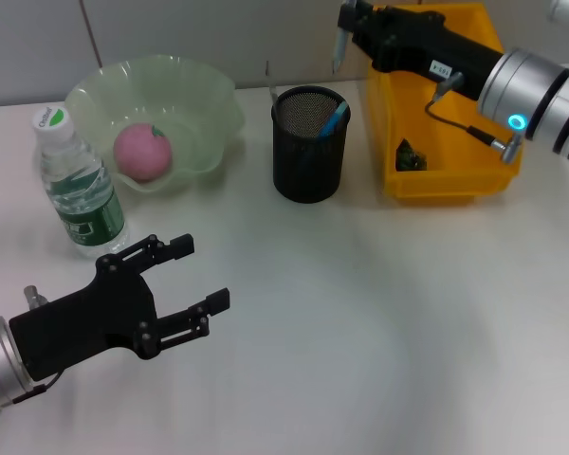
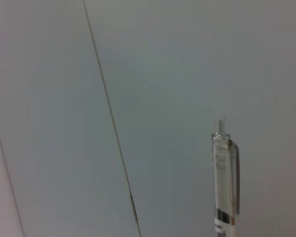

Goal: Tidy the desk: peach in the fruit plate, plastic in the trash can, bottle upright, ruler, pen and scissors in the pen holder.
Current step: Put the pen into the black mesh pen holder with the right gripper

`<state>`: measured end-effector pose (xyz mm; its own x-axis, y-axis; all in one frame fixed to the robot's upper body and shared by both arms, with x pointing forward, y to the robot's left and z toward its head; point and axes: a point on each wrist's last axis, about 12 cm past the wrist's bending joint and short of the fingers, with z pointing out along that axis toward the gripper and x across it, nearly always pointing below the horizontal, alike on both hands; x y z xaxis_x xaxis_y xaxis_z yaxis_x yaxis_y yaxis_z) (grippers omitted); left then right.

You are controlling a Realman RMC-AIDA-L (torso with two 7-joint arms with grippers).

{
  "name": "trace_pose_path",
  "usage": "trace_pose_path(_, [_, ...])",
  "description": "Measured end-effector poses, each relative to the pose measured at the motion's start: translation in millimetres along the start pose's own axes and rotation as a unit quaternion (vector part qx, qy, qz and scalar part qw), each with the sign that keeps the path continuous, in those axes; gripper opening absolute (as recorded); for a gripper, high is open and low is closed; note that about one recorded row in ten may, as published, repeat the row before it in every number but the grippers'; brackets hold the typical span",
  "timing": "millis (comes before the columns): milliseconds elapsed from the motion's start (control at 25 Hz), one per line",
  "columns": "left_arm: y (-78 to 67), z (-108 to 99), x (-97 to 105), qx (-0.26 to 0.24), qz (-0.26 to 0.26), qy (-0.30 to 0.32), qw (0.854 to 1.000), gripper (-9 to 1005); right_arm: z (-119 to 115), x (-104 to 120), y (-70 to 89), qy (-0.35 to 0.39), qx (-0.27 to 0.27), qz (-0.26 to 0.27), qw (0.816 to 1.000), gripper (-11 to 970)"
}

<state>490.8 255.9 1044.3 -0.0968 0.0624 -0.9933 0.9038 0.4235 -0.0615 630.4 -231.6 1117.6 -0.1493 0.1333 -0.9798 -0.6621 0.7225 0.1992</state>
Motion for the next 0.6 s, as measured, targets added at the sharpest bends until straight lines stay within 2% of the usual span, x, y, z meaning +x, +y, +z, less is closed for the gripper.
trace_pose_path(280, [-0.8, -2.6, 0.7, -0.004, -0.003, -0.003, 1.000, 801, 12.9, 12.3, 3.5, 0.042, 0.012, -0.021, 0.999, 126])
trace_pose_path(600, [-2.6, -3.7, 2.6, -0.005, -0.009, -0.004, 1.000, 801, 24.8, 15.1, 7.3, 0.071, 0.014, -0.039, 0.997, 127])
